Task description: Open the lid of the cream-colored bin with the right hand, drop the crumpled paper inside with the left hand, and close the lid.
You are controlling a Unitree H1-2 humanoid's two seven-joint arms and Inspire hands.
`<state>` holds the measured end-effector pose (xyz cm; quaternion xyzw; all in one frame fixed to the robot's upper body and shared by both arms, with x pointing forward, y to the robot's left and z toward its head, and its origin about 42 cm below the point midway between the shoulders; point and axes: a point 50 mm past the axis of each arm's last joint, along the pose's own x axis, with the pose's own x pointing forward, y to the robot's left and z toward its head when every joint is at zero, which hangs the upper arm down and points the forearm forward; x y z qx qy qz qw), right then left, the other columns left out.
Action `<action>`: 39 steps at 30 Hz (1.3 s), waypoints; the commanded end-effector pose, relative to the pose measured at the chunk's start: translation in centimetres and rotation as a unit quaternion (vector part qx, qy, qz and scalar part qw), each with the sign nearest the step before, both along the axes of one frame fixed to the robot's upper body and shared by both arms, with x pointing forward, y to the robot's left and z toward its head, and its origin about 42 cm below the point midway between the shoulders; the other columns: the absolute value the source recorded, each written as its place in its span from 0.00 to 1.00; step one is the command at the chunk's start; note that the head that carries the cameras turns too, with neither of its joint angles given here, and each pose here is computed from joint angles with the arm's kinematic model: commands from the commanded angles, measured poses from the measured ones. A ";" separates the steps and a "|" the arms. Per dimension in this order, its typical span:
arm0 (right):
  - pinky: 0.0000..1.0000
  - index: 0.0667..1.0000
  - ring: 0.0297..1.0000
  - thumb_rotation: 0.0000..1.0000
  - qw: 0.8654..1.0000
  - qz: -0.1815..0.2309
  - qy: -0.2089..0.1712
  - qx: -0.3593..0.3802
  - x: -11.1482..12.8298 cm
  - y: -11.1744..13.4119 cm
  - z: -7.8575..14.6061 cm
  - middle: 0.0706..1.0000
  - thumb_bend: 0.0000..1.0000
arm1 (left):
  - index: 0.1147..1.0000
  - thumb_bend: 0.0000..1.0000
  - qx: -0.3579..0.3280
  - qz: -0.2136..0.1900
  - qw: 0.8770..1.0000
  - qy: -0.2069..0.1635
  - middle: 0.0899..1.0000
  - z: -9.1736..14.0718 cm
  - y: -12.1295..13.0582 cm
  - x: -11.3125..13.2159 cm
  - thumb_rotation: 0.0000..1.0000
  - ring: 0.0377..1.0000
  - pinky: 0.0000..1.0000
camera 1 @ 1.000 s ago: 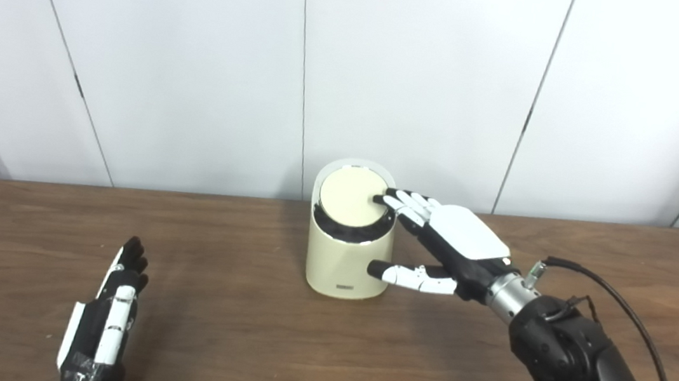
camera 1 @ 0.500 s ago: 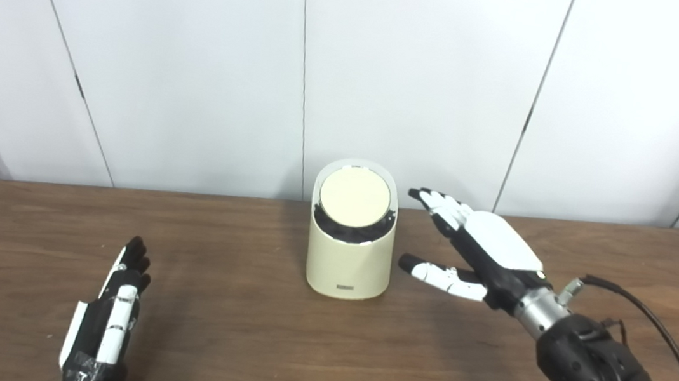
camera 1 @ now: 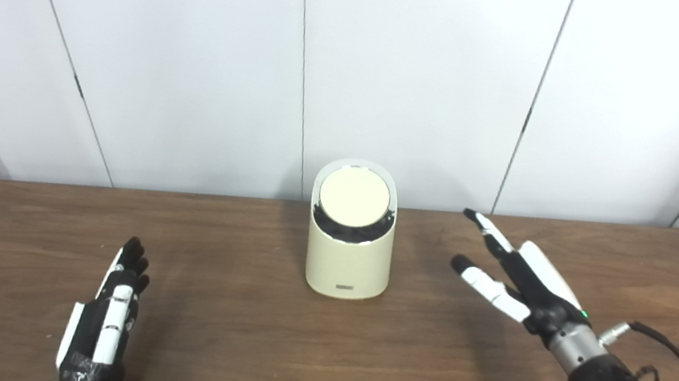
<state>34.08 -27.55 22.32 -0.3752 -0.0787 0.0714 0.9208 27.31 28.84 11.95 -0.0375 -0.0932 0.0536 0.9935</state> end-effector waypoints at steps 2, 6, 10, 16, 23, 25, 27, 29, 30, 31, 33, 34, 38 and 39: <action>0.95 1.00 0.99 1.00 0.998 -0.011 -0.034 0.046 -0.3 -0.6 0.2 1.00 0.54 | 1.00 0.45 -0.019 -0.002 0.999 0.033 1.00 -2.1 -0.2 -1.4 0.83 1.00 1.00; 0.93 0.99 0.98 1.00 0.992 -0.020 -0.017 0.124 -1.0 -0.9 -1.3 0.99 0.59 | 1.00 0.47 -0.021 -0.004 0.999 0.031 1.00 -1.9 0.2 -1.4 0.81 1.00 1.00; 0.96 1.00 0.99 1.00 0.983 -0.028 -0.005 0.184 -1.6 -0.8 -2.2 1.00 0.56 | 1.00 0.48 -0.021 -0.005 0.999 0.034 1.00 -1.8 0.4 -1.5 0.81 1.00 1.00; 1.00 0.97 0.99 1.00 0.955 -0.060 0.005 0.291 -2.6 -0.8 -3.8 0.98 0.54 | 1.00 0.49 -0.019 -0.004 0.999 0.034 1.00 -1.6 0.6 -1.5 0.82 1.00 1.00; 1.00 0.96 0.98 1.00 0.942 -0.080 0.005 0.327 -3.5 -0.9 -5.6 0.97 0.60 | 1.00 0.48 -0.019 -0.004 0.999 0.036 1.00 -1.3 0.7 -1.7 0.83 1.00 1.00; 1.00 0.96 0.98 1.00 0.940 -0.080 0.004 0.330 -3.7 -0.8 -5.8 0.96 0.59 | 1.00 0.49 -0.020 -0.006 0.999 0.036 1.00 -1.4 0.7 -1.6 0.83 1.00 1.00; 1.00 0.96 0.98 1.00 0.939 -0.081 0.003 0.336 -3.9 -0.6 -5.8 0.96 0.58 | 1.00 0.49 -0.023 -0.004 0.999 0.035 1.00 -1.4 0.6 -1.6 0.82 1.00 1.00; 1.00 0.96 0.98 1.00 0.935 -0.080 0.001 0.345 -4.0 -0.5 -5.8 0.97 0.55 | 1.00 0.49 -0.021 -0.003 0.999 0.034 1.00 -1.4 0.6 -1.6 0.83 1.00 1.00; 1.00 0.96 0.98 1.00 0.934 -0.081 -0.001 0.348 -4.1 -0.5 -5.8 0.97 0.54 | 1.00 0.49 -0.020 -0.003 0.999 0.034 1.00 -1.3 0.5 -1.6 0.83 1.00 1.00; 1.00 0.96 0.98 1.00 0.933 -0.081 -0.002 0.350 -4.1 -0.5 -5.9 0.97 0.53 | 1.00 0.49 -0.019 -0.002 0.999 0.034 1.00 -1.3 0.5 -1.7 0.84 1.00 1.00; 1.00 0.96 0.98 1.00 0.932 -0.081 -0.004 0.354 -4.1 -0.5 -6.1 0.97 0.53 | 1.00 0.47 -0.017 -0.002 0.999 0.034 1.00 -1.2 0.4 -1.7 0.87 1.00 1.00; 1.00 0.95 0.98 1.00 0.931 -0.080 -0.004 0.357 -4.2 -0.5 -6.2 0.97 0.54 | 1.00 0.46 -0.017 -0.002 0.999 0.034 1.00 -1.2 0.4 -1.8 0.88 1.00 1.00; 1.00 0.95 0.98 1.00 0.928 -0.086 -0.002 0.362 -4.6 -0.7 -6.4 0.96 0.56 | 1.00 0.45 -0.025 0.000 0.999 0.031 1.00 -1.1 0.3 -1.9 0.89 1.00 1.00; 1.00 0.95 0.98 1.00 0.928 -0.086 -0.001 0.362 -4.7 -0.7 -6.4 0.96 0.55 | 1.00 0.44 -0.026 0.000 0.999 0.031 1.00 -1.1 0.2 -2.0 0.89 1.00 1.00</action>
